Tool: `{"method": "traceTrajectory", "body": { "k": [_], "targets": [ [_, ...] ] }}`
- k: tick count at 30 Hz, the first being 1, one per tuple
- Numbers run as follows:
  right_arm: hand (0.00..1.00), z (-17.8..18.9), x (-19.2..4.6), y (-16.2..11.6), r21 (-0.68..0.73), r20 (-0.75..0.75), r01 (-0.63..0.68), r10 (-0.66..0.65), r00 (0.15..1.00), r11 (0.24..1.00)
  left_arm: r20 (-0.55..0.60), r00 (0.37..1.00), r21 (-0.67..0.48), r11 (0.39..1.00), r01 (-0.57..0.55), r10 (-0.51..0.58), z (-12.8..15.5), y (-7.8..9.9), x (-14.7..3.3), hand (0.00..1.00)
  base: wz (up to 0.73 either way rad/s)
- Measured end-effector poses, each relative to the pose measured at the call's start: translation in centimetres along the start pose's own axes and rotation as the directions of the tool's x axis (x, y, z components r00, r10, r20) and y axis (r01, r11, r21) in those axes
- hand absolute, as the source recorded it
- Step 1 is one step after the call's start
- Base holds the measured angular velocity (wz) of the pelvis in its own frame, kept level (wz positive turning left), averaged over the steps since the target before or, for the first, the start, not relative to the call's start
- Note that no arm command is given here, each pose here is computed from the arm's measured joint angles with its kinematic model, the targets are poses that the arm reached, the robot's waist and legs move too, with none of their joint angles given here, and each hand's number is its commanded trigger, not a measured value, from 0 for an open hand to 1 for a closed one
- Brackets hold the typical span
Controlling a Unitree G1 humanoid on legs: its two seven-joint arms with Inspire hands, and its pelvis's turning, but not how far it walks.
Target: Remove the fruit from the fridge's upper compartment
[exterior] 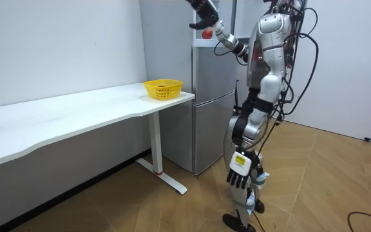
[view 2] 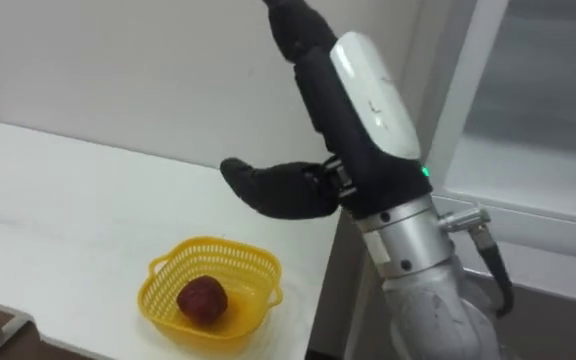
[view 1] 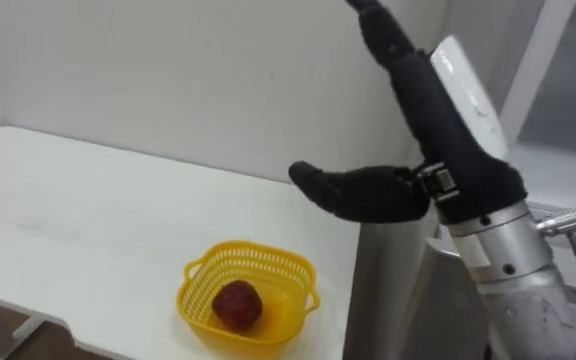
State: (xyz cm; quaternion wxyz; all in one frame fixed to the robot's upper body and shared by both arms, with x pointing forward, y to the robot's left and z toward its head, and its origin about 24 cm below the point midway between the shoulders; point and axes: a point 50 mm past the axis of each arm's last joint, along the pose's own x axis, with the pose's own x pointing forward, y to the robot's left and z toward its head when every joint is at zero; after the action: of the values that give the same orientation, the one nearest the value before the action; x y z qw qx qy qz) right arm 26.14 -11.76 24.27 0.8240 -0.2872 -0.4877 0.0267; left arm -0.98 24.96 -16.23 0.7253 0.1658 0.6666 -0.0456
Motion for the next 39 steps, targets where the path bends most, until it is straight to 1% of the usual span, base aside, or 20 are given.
{"method": "traceTrajectory", "body": {
  "k": [3, 5, 13, 16, 20, 28, 34, 36, 39],
  "targets": [
    [0.0, 0.2, -0.1, -1.1, -0.009, 0.023, 0.07, -0.07, 0.997, 0.998, 0.022, 0.999, 0.001, 1.0, -0.026, 0.026, 0.6, 0.2, 0.1, 0.0, -0.15],
    [0.0, 0.0, -0.8, -2.2, -0.029, 0.01, 0.136, -0.136, 0.991, 0.99, 0.038, 0.999, 0.001, 0.999, -0.038, 0.038, 0.9, 0.3, 0.1, 0.0, -0.06],
    [0.0, -0.3, -1.9, -4.0, -0.075, 0.001, 0.241, -0.242, 0.97, 0.968, 0.02, 1.0, -0.014, 1.0, -0.022, 0.022, 0.3, -0.1, 0.2, 0.0, -0.07],
    [0.0, -0.4, -2.1, -4.9, -0.105, 0.001, 0.281, -0.283, 0.959, 0.954, 0.001, 1.0, -0.017, 1.0, -0.011, 0.011, -0.4, -0.5, 0.1, 0.0, 0.0],
    [0.0, -0.6, -2.2, -6.0, -0.14, 0.008, 0.343, -0.346, 0.938, 0.929, -0.005, 1.0, -0.021, 1.0, 0.003, -0.003, -0.7, -0.8, 0.0, 0.0, -0.02],
    [0.0, -1.1, -2.4, -6.9, -0.178, 0.002, 0.389, -0.395, 0.919, 0.904, -0.033, 0.999, -0.048, 0.999, 0.02, -0.021, -1.4, -1.1, 0.0, 0.0, -0.02],
    [0.0, -2.9, -2.9, -7.2, -0.152, -0.092, 0.397, -0.413, 0.906, 0.905, -0.047, 0.999, -0.048, 0.999, 0.022, -0.025, -1.9, -1.3, -0.1, 0.0, 0.02],
    [0.0, -3.5, -3.2, -7.4, -0.163, -0.116, 0.401, -0.421, 0.9, 0.902, -0.048, 0.999, -0.049, 0.999, 0.022, -0.024, -2.0, -1.3, -0.1, 0.0, 0.05],
    [0.0, -5.0, -3.8, -7.7, -0.161, -0.189, 0.408, -0.434, 0.881, 0.899, -0.05, 0.998, -0.048, 0.999, 0.019, -0.022, -2.1, -1.2, -0.1, 0.0, 0.1]
  ]
}}
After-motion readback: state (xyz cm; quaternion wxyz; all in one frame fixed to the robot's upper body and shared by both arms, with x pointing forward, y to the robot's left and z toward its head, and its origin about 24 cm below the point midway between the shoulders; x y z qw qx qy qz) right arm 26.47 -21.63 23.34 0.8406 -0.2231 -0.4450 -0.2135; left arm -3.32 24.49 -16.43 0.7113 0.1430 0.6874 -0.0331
